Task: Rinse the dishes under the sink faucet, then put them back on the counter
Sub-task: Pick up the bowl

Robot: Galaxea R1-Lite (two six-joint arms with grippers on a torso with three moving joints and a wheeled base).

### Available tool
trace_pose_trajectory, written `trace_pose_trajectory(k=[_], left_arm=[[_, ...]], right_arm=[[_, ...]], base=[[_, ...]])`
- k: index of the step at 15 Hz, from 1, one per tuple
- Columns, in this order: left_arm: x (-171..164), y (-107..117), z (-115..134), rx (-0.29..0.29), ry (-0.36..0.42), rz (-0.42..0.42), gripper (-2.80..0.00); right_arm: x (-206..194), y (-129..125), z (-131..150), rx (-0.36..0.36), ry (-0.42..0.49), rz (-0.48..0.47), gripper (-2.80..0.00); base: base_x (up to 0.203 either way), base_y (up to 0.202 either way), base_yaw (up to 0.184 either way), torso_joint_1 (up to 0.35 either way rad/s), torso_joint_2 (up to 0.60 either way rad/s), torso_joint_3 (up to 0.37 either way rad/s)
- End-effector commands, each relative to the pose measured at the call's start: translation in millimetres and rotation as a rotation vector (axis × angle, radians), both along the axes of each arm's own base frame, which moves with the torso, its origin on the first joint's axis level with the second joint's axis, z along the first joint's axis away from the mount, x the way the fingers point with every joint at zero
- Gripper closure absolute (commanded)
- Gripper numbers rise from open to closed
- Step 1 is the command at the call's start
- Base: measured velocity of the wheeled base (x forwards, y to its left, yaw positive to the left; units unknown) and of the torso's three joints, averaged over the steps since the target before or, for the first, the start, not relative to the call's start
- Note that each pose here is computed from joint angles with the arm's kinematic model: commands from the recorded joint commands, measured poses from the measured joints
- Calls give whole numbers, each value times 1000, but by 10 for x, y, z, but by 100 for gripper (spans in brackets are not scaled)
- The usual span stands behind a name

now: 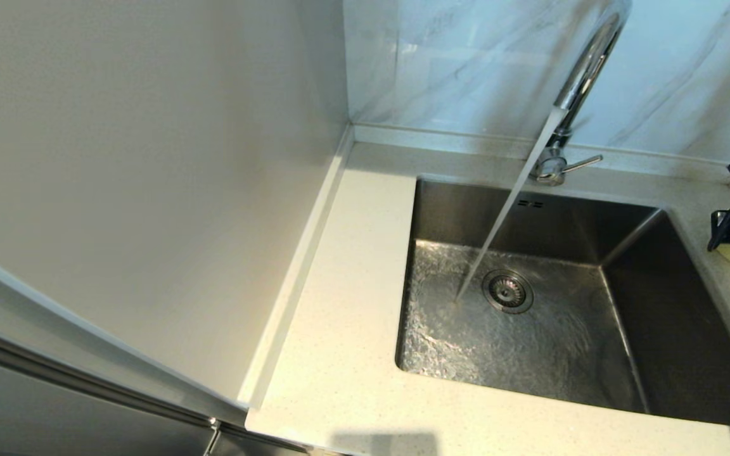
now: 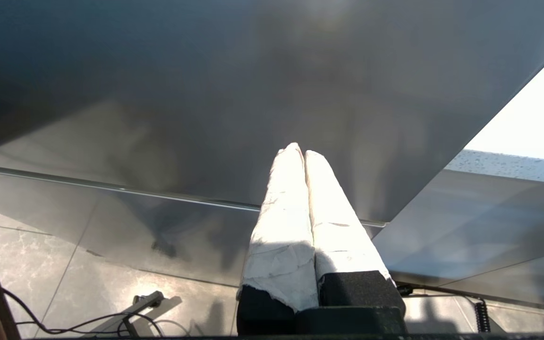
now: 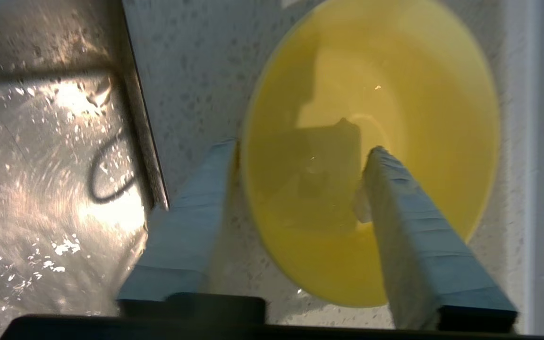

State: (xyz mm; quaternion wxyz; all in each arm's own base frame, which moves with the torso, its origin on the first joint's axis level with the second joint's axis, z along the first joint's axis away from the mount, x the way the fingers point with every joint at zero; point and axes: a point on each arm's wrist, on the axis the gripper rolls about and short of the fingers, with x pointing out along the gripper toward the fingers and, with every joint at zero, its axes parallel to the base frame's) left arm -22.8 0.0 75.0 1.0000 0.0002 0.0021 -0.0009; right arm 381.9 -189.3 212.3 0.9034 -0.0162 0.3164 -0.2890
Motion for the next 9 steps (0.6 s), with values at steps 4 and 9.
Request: trace_pose_trajectory(k=[4,9], left_arm=[[0,0,0,0,0,0,0],[0,0,0,0,0,0,0]], right_arm=[[-112,86,26,13,13,12,0],[-598,606,599,57,-136,148,0]], base=[[0,0,0,0,0,0],[0,0,0,0,0,0]])
